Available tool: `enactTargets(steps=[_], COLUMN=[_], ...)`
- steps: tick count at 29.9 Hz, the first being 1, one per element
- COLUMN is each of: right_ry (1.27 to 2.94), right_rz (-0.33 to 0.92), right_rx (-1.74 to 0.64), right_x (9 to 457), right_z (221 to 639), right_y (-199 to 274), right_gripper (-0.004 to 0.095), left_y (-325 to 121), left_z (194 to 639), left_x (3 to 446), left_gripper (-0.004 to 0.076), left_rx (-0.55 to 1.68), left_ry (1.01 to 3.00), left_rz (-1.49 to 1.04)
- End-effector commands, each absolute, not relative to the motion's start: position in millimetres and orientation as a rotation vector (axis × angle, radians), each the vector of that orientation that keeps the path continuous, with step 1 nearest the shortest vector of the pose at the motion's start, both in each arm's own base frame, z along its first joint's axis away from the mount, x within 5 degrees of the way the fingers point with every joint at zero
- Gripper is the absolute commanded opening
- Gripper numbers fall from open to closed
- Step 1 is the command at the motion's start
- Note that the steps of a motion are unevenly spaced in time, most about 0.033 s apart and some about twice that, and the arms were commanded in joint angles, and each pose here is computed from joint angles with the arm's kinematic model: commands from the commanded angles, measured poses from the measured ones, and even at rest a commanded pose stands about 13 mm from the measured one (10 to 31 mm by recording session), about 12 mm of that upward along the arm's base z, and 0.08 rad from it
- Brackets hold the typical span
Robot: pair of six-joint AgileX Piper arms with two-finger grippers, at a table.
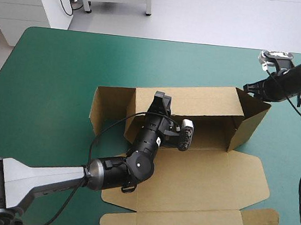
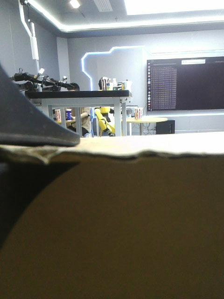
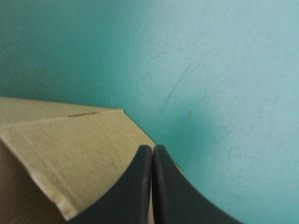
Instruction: Fold the box
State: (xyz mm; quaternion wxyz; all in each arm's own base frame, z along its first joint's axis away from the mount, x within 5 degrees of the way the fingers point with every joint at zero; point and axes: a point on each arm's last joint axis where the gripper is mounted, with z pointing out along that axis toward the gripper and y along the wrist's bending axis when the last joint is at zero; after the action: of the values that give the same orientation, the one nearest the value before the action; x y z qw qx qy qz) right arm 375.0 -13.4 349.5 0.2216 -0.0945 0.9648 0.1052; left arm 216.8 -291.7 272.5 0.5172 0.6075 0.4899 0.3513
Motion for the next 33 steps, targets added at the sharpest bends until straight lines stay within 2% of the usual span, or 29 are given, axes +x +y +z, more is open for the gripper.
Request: enactTargets(steps=[1,7,12,16,23,29,31,33], right_ry=[2.597,2.608,2.516,2.445,2.273,2.236,2.231,2.226], right_rz=[0.287,0.333,0.467,0.480,0.431,0.351,0.332,0.289], right_rx=[-0.304,-0.347,-0.365,-0.348,-0.315,-0.467,-0.499,-0.542], right_x=[348.3,330.1,313.4,298.5,274.3,265.4,264.0,262.9], right_z=[377.1,371.1,362.0,344.4,322.4,311.9,312.7,313.6], right_y=[-9.3,-3.3,8.4,11.9,14.4,14.8,14.6,13.2], right_gripper=[-0.0015,-0.0015,-0.0015,-0.0015,-0.0015,-0.0007,0.0046,0.0149], left_y=[-288.7,-290.1,-292.8,-294.2,-294.7,-294.7,-294.7,-294.5], left_z=[295.5,296.7,295.0,292.6,291.7,291.7,291.7,291.8], left_x=[216.9,216.8,215.8,216.1,216.1,216.1,216.1,216.2], left_gripper=[-0.0008,-0.0008,-0.0008,-0.0008,-0.0008,-0.0008,-0.0008,-0.0008], left_rx=[1.348,1.350,1.376,1.387,1.390,1.390,1.390,1.389], left_ry=[1.185,1.183,1.172,1.170,1.170,1.170,1.170,1.171], left_rz=[0.840,0.827,0.794,0.793,0.791,0.791,0.791,0.794])
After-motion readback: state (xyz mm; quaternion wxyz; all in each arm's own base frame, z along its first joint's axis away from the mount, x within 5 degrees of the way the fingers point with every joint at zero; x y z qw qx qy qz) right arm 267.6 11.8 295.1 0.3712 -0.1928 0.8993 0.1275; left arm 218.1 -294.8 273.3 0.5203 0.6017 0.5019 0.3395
